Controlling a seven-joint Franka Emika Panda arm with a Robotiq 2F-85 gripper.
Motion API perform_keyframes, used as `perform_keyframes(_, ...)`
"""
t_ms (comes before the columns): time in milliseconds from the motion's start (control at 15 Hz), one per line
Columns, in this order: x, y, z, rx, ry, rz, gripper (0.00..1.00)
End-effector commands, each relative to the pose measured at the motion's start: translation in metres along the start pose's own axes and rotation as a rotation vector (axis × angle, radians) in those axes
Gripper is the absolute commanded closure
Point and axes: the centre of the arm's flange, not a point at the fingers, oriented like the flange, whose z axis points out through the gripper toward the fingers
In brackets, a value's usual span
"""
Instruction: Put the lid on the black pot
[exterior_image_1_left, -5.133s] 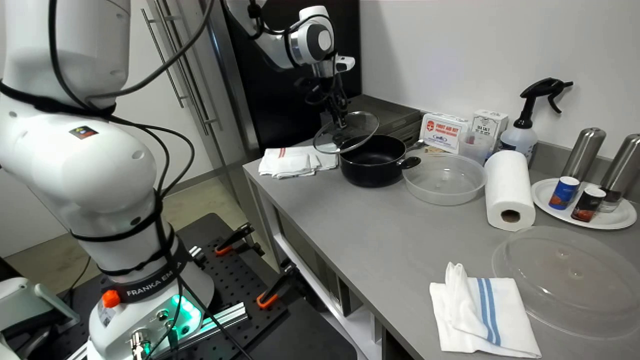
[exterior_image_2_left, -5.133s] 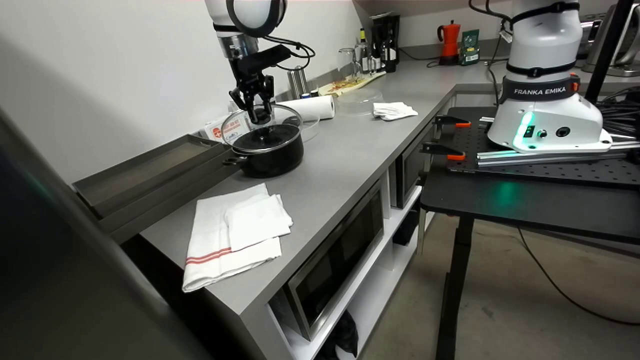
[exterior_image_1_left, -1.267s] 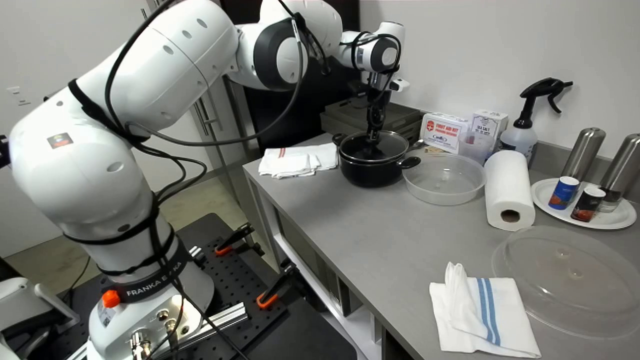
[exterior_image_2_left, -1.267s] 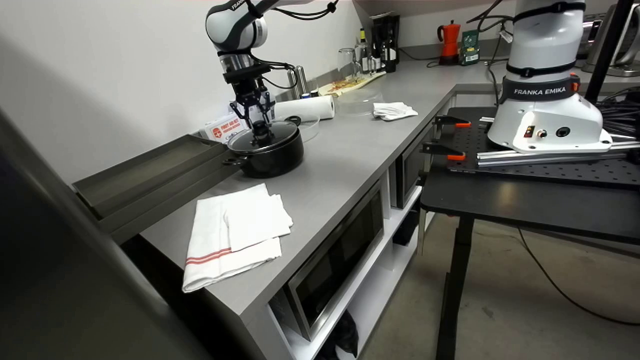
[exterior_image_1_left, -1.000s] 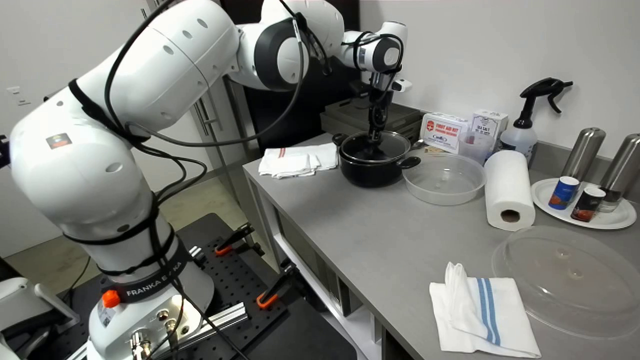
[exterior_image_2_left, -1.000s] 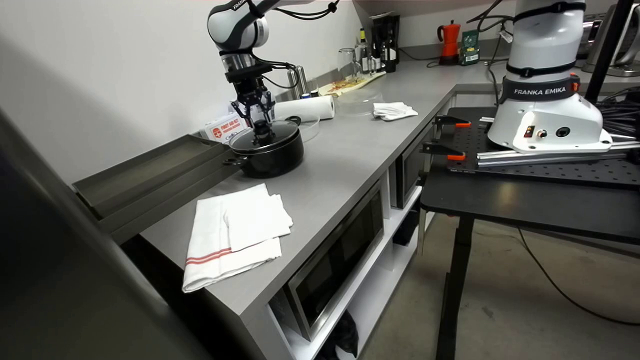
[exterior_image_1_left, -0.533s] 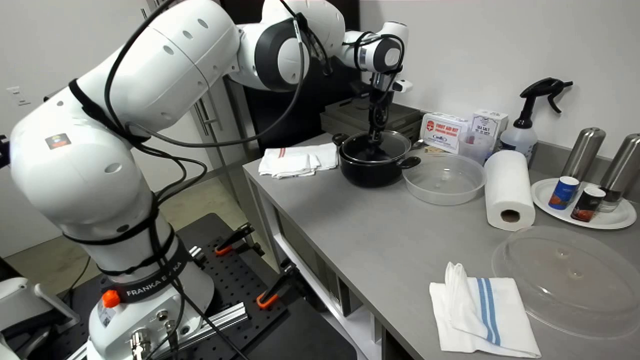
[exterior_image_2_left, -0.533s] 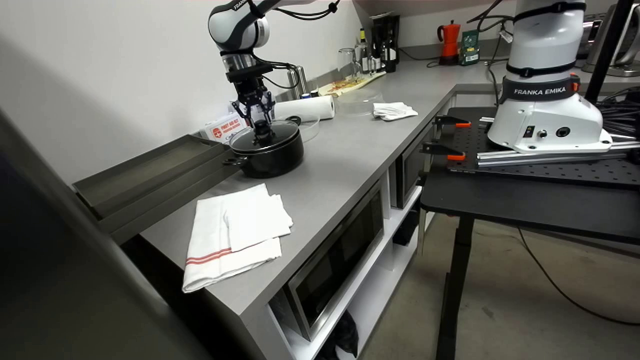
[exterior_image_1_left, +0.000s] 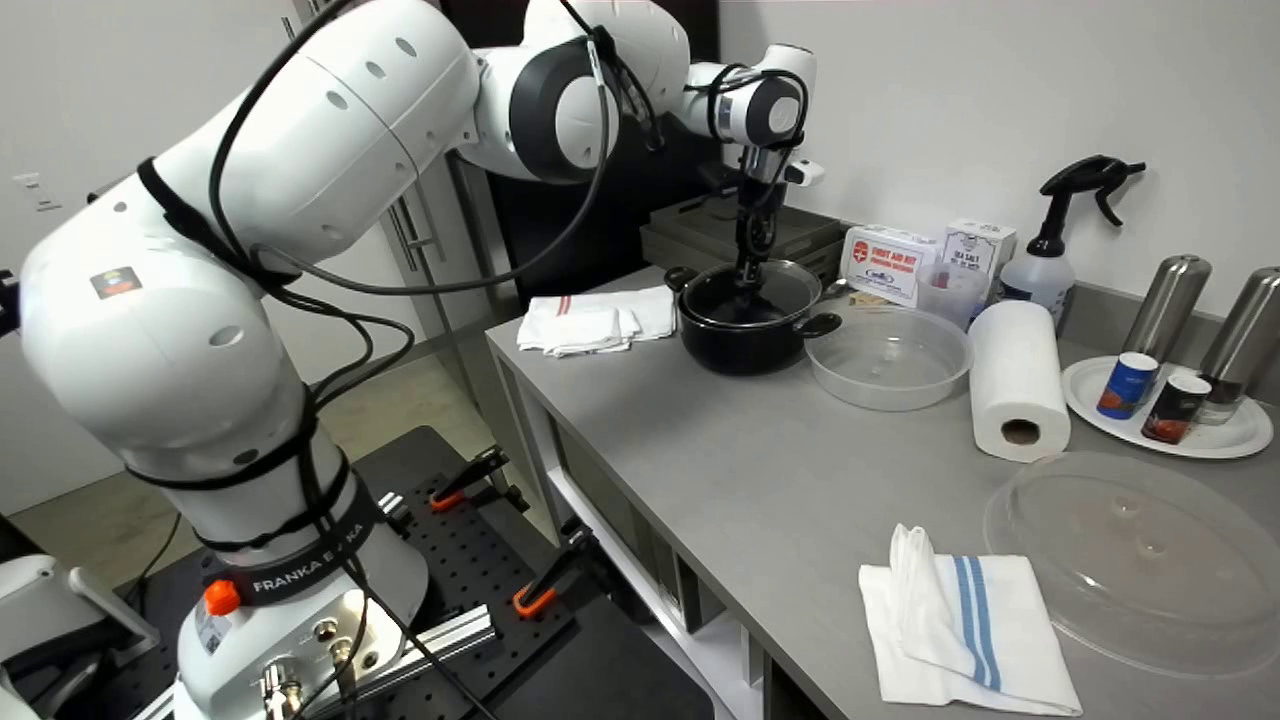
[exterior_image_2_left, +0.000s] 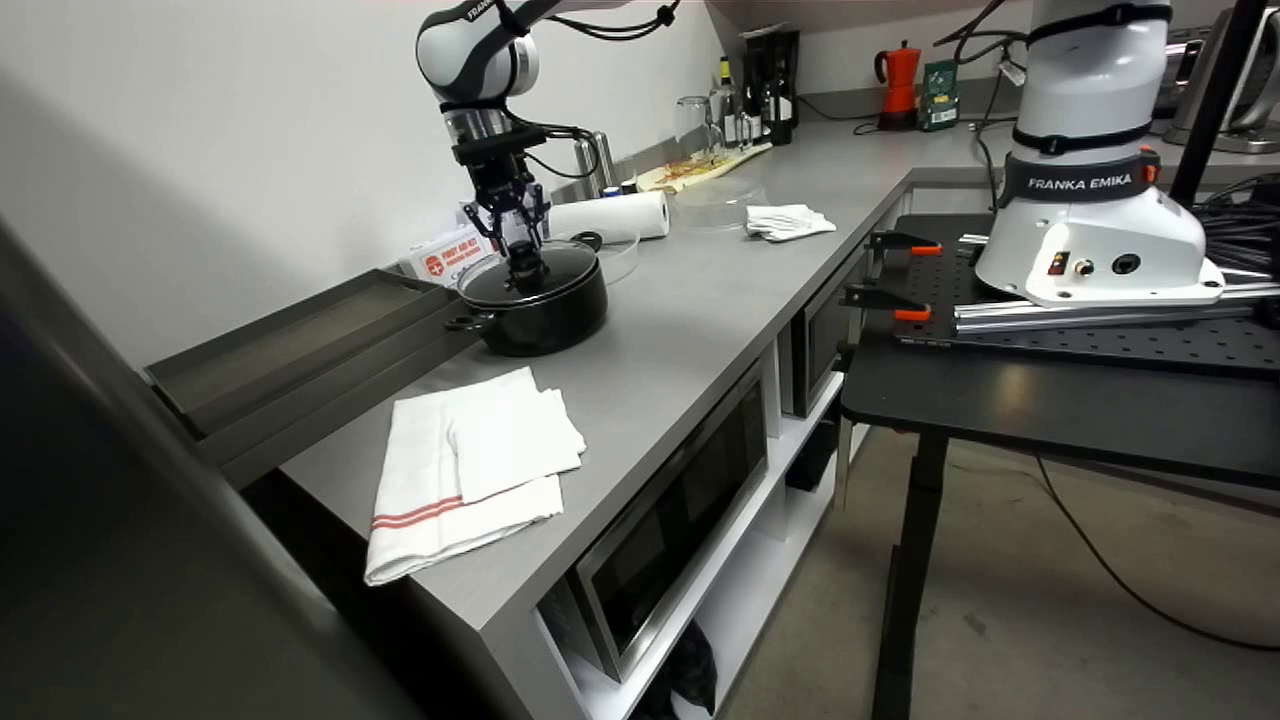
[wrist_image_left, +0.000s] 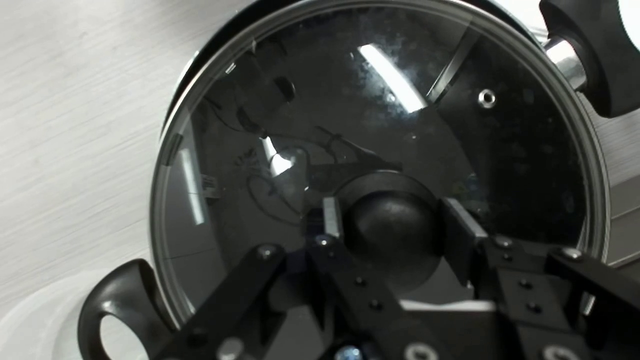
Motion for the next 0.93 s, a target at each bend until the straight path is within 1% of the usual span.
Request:
perform_keyframes(0, -0.013, 0.007, -0.004, 0.02, -0.022, -0.034, 0.75)
perform_keyframes(867, -0.025, 0.008, -0.011, 0.024, -0.024, -0.066, 0.75)
